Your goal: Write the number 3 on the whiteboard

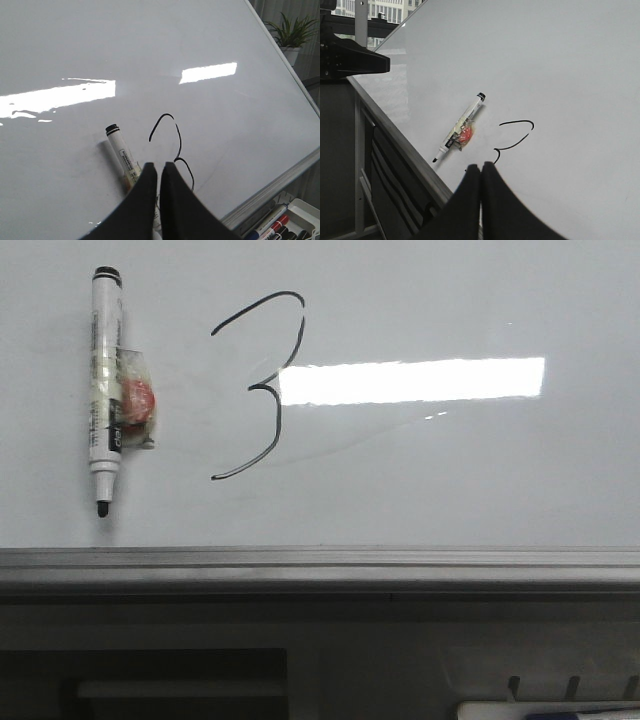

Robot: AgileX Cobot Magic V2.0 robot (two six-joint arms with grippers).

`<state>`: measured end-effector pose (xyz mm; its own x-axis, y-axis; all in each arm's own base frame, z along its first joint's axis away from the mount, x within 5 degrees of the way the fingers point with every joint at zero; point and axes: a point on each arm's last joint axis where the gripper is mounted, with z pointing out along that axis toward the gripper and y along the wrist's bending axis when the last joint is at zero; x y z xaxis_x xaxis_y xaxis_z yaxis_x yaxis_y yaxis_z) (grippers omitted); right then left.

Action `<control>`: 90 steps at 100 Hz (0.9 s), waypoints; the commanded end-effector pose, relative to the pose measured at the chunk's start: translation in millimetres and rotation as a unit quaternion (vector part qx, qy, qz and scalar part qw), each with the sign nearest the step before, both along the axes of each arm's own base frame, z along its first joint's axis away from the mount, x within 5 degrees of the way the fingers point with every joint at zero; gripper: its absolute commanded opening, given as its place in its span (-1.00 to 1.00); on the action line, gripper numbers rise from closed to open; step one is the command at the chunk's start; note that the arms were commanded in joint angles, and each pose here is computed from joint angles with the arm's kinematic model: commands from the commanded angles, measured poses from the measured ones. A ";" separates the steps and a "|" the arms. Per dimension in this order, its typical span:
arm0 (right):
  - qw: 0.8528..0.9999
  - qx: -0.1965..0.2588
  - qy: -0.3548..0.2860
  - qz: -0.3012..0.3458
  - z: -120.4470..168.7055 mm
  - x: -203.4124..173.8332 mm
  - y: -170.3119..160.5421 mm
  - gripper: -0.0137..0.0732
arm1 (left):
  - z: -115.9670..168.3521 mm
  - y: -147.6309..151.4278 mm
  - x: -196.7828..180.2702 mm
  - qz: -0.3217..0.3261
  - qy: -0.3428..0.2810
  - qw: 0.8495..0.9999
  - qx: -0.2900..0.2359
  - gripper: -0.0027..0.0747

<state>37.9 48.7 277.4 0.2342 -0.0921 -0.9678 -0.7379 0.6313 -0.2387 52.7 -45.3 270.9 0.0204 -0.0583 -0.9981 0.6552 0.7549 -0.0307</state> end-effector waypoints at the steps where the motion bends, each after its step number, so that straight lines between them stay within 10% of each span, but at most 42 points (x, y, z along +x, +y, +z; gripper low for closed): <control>1: 0.999 0.040 -0.025 -0.024 8.8 0.3 -6.0 -0.80 | 14.2 -0.3 -1.5 -0.006 -0.032 0.999 -0.029 -0.98; 90: 0.999 0.033 -0.019 -0.024 1.9 1.5 -4.8 -0.80 | 14.4 -0.3 -1.5 -0.007 -0.028 0.999 -0.034 -0.99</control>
